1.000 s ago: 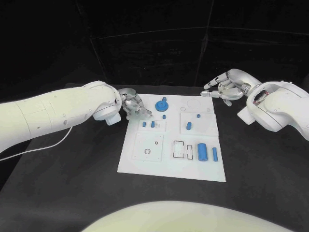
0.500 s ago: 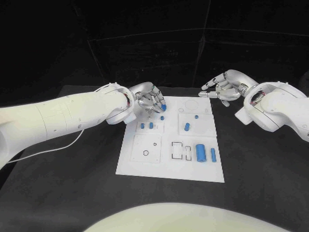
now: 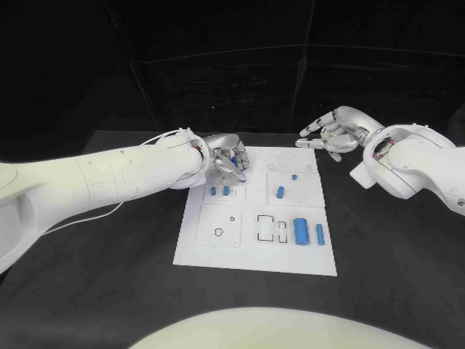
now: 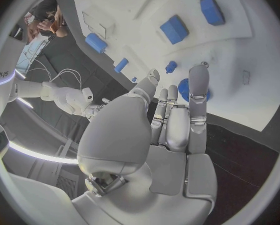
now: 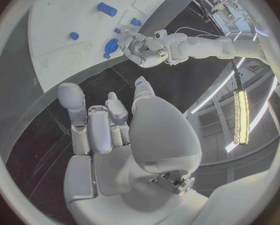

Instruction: Assemble the parts on the task board

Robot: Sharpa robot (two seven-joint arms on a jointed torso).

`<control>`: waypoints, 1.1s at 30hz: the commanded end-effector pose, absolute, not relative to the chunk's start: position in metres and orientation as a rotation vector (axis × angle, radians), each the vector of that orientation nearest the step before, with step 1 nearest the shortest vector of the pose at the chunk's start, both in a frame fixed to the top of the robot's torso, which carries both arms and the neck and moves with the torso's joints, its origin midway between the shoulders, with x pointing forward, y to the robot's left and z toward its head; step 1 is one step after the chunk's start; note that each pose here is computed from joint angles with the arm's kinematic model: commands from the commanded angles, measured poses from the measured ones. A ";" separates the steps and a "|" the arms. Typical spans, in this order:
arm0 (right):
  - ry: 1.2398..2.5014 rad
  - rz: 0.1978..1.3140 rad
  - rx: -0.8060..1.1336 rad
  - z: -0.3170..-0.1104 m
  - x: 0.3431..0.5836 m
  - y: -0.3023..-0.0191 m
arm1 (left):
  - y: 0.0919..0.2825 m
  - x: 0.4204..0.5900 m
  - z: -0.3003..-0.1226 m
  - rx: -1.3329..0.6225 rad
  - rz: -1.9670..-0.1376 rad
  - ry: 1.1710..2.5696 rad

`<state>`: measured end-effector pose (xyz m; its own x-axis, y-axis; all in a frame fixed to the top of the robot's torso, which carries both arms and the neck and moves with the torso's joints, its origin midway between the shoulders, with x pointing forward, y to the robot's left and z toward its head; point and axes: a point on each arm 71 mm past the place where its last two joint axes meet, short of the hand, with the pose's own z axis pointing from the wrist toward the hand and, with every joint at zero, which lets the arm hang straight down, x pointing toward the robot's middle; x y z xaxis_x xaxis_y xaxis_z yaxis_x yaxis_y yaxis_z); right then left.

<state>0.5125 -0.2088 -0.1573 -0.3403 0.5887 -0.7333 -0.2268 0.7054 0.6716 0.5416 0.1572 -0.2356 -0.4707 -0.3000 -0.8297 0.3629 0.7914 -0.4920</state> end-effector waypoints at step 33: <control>1.714 0.875 0.284 -0.155 0.513 -0.203 | 0.142 0.545 -0.253 0.169 -0.666 2.001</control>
